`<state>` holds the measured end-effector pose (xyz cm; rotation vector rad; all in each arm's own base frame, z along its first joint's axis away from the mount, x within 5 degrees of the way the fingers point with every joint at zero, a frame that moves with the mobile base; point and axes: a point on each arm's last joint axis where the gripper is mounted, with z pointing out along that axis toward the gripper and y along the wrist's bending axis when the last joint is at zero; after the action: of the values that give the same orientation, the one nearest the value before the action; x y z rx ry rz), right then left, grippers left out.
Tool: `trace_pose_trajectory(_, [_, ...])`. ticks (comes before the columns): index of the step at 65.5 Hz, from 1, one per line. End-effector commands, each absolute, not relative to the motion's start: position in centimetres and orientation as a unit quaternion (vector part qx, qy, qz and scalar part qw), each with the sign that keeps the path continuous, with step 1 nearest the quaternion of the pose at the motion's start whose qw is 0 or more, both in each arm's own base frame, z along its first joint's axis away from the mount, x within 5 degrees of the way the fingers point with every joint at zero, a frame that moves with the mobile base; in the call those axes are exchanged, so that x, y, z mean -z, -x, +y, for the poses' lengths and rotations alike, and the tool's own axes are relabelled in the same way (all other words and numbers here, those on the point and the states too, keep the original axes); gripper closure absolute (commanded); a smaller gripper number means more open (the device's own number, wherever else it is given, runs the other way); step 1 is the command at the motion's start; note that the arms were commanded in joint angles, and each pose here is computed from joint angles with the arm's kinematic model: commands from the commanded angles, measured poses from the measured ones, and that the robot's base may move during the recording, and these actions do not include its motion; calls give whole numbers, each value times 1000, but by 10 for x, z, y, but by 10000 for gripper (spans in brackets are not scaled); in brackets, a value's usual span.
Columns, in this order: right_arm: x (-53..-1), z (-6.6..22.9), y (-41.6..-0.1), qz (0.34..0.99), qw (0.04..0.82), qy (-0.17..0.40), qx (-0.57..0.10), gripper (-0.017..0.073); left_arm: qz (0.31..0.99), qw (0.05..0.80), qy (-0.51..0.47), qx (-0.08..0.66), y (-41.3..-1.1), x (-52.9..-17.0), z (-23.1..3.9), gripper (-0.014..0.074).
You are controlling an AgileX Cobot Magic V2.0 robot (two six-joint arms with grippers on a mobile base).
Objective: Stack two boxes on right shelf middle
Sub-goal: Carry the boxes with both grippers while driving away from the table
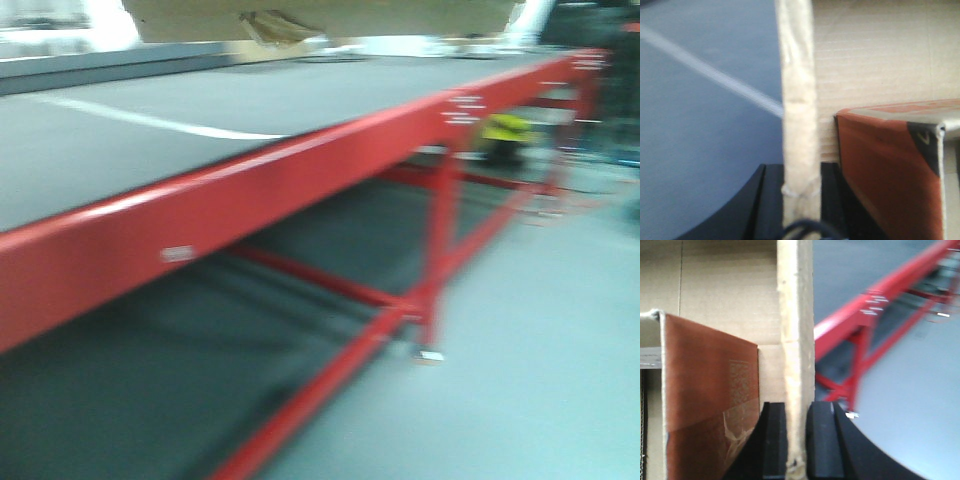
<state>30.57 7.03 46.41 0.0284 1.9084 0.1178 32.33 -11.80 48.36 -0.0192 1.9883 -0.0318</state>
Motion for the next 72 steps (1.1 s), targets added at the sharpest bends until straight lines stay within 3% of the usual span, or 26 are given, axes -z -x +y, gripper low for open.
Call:
trace_pose_trajectory(1, [-478, 69, -303, 787, 614, -7, -60, 720, 819, 573, 6, 23, -318, -497, -116, 704])
trace_pose_trajectory(72, [-478, 69, -303, 787, 614, -7, -60, 720, 819, 573, 6, 23, -318, -497, -116, 704])
